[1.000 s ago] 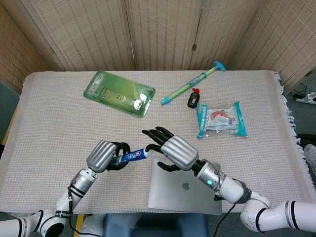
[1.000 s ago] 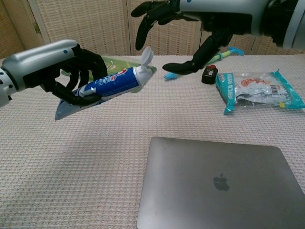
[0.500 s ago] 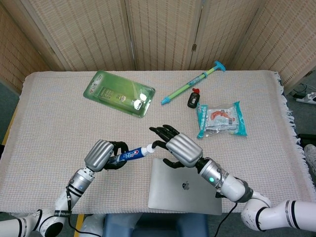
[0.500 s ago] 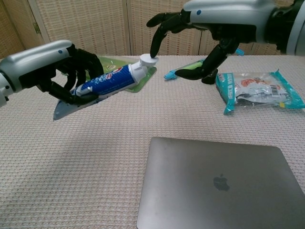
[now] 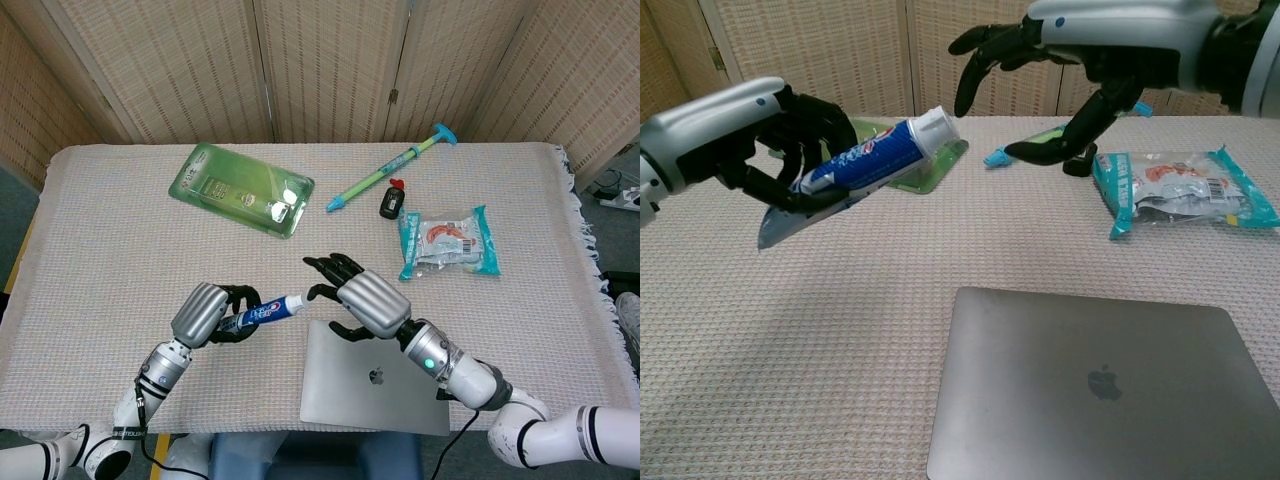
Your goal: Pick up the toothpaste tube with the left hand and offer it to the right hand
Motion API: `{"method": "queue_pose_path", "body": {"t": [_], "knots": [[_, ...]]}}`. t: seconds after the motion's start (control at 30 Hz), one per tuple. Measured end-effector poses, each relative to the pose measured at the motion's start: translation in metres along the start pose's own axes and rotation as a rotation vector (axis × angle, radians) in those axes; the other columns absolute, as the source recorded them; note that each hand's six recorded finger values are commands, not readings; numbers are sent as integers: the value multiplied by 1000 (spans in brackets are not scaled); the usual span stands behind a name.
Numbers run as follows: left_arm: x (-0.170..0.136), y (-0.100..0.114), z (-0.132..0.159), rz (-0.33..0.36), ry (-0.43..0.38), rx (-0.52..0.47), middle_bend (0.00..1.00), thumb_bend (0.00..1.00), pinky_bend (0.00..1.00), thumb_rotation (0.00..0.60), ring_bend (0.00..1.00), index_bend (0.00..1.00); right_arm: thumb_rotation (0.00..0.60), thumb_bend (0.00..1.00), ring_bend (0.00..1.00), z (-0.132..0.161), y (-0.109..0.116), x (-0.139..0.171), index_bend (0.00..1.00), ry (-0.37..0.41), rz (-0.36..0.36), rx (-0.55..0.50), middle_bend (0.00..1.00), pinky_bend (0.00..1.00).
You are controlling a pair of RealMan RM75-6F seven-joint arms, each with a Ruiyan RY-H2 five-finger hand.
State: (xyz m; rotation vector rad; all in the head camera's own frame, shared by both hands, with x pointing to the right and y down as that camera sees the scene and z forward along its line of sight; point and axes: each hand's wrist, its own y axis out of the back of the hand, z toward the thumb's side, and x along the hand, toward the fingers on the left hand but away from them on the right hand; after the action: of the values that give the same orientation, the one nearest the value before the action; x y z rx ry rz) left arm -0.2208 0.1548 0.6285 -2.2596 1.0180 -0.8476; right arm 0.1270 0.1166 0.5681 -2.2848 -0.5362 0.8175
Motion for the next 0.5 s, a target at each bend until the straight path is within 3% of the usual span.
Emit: {"method": "queue_pose_path", "body": {"t": [0.1,0.17,0.23,0.3,0.37,0.5], "knots": [[-1,1,-3,28,-6,-34,835,699,725,600,734,800,600,452,0,1,9,5,308,7,-25,-45,6,0],[-2,0,-4,52,-17,-64,835,700,725,600,728,798,600,446,0,2,15,8,243,15,-38,-86,5,0],[-3,-1,-2,81,-34,-107,835,701,725,600,727,797,583,367,0,3,20,11,120,24,-44,-123,2,0],[-3,-4,0,103,-50,-137,835,703,725,600,727,797,542,272,0,5,26,13,43,33,-42,-165,0,0],[-3,-7,2,121,-66,-155,835,705,725,600,728,797,463,165,0,7,30,14,0,39,-25,-200,0,0],[-2,-16,7,135,-86,-186,835,713,725,600,729,798,399,99,0,12,30,14,0,44,49,-223,0,0]]}}
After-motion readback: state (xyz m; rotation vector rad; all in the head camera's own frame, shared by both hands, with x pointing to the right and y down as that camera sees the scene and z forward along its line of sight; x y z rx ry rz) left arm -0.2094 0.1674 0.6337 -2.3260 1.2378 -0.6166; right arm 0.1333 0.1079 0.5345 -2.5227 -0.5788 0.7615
